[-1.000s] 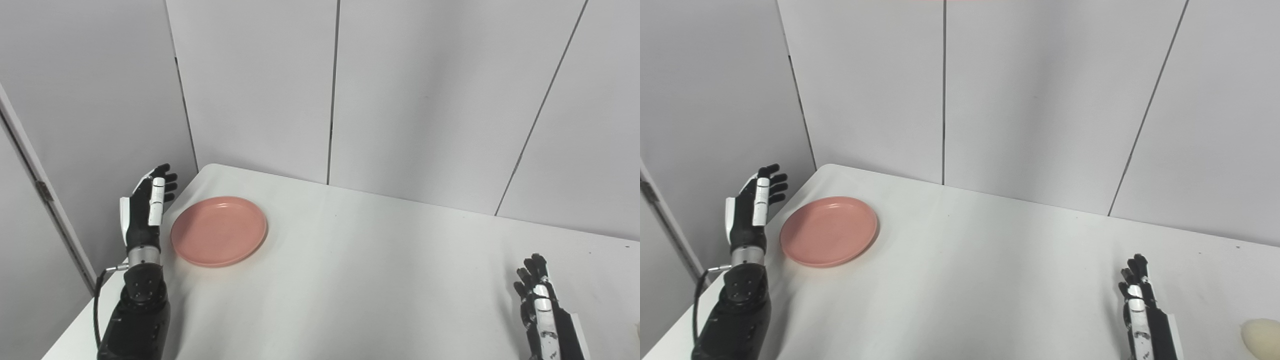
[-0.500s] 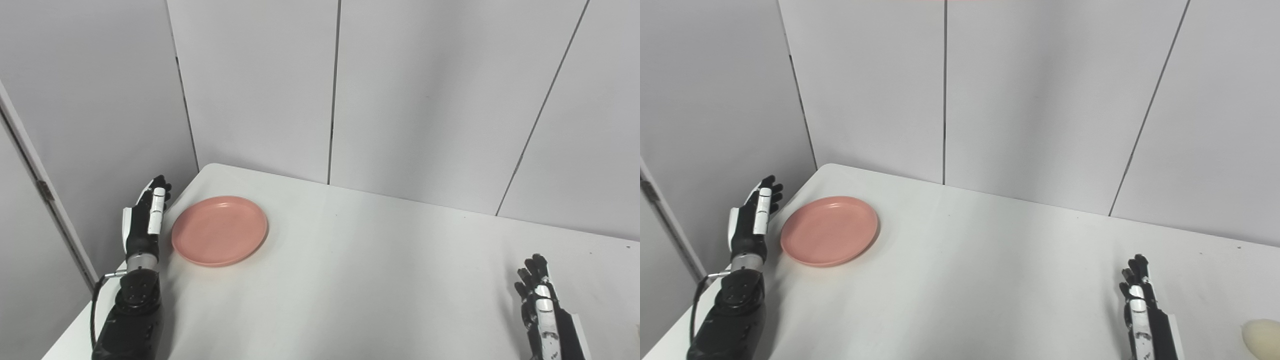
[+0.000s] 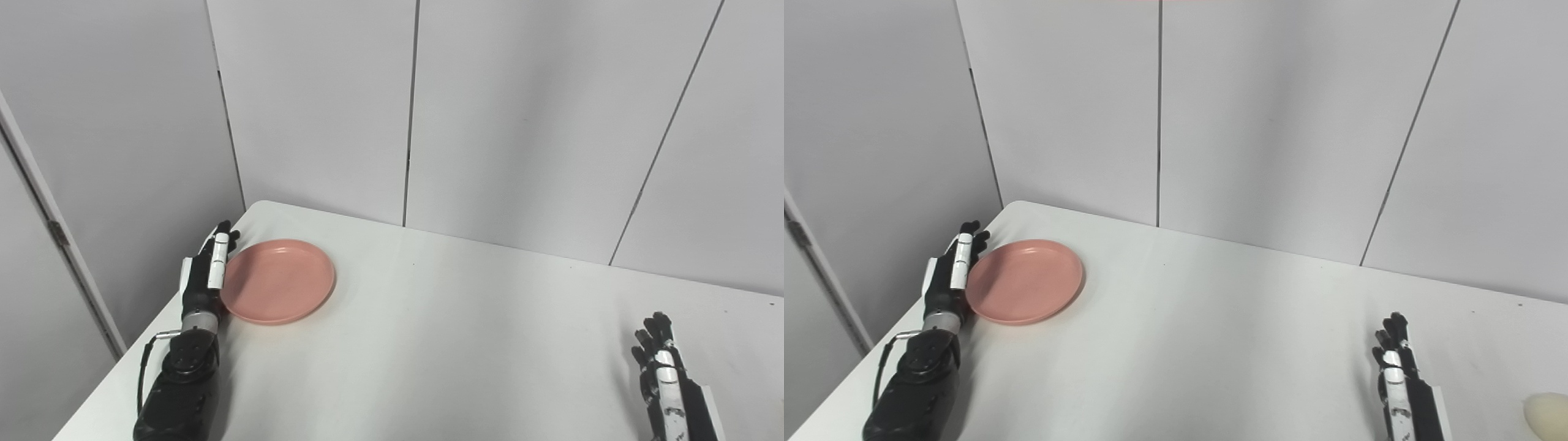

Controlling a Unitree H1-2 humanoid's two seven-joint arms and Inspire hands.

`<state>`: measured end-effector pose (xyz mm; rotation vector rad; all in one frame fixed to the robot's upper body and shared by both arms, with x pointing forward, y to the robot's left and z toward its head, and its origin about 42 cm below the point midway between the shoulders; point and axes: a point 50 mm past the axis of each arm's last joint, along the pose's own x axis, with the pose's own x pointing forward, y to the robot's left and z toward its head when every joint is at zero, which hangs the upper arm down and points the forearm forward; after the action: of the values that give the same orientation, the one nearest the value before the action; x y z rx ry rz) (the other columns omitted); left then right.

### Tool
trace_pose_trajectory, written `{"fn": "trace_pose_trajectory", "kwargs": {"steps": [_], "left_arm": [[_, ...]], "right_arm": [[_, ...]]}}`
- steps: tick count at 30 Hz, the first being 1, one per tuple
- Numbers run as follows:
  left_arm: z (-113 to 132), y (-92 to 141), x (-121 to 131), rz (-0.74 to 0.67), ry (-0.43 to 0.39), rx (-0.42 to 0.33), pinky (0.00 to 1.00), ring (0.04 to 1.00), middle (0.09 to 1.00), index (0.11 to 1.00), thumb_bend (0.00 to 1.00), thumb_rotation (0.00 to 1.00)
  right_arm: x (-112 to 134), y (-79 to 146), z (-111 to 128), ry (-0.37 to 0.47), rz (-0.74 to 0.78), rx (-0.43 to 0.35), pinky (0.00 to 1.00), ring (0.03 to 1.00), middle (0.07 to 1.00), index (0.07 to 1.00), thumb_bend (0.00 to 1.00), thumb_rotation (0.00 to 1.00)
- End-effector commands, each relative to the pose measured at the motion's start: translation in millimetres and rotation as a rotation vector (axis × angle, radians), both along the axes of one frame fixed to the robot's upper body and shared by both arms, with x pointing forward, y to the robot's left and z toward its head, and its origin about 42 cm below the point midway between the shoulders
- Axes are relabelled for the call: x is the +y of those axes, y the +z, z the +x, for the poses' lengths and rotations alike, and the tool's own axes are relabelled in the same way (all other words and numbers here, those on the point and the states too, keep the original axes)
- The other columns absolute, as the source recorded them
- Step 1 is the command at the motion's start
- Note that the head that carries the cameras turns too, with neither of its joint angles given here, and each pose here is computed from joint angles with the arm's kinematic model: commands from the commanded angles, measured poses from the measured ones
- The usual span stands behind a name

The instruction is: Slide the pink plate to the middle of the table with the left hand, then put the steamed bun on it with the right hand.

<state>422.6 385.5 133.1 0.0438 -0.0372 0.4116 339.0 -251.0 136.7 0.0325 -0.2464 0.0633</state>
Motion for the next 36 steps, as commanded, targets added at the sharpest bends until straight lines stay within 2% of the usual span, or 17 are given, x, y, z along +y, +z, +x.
{"fn": "trace_pose_trajectory", "kwargs": {"steps": [1, 7, 15, 20, 27, 33, 36], "left_arm": [[17, 10, -16, -0.006, -0.071, -0.009, 0.96, 0.867, 0.834, 0.838, 0.77, 1.0], [20, 7, -34, -0.071, -0.114, -0.005, 0.89, 0.839, 0.808, 0.809, 0.8, 1.0], [26, 5, -64, -0.131, -0.188, -0.01, 0.84, 0.816, 0.798, 0.796, 0.8, 1.0], [28, 3, -87, -0.159, -0.253, -0.038, 0.85, 0.818, 0.806, 0.8, 0.81, 1.0], [26, 5, -103, -0.178, -0.313, -0.039, 0.85, 0.806, 0.793, 0.785, 0.81, 1.0], [19, 6, -125, -0.144, -0.396, -0.033, 0.86, 0.817, 0.803, 0.8, 0.78, 1.0], [14, 6, -140, -0.139, -0.453, -0.017, 0.84, 0.833, 0.814, 0.815, 0.77, 1.0]], "right_arm": [[-10, -15, -11, -0.018, -0.002, 0.039, 1.0, 1.0, 1.0, 1.0, 0.52, 0.91], [-9, -12, -12, -0.02, -0.005, 0.044, 1.0, 1.0, 1.0, 1.0, 0.52, 0.92], [-8, -10, -13, -0.014, -0.009, 0.048, 1.0, 1.0, 1.0, 1.0, 0.52, 0.92], [-3, -7, -14, -0.017, -0.004, 0.036, 1.0, 1.0, 1.0, 1.0, 0.48, 0.93], [4, -5, -14, -0.011, -0.022, 0.027, 1.0, 1.0, 1.0, 1.0, 0.44, 0.96], [9, -12, -12, -0.017, -0.004, 0.028, 1.0, 1.0, 1.0, 1.0, 0.48, 0.87], [13, -15, -11, -0.022, -0.012, 0.032, 1.0, 0.993, 0.999, 1.0, 0.52, 0.86]]}}
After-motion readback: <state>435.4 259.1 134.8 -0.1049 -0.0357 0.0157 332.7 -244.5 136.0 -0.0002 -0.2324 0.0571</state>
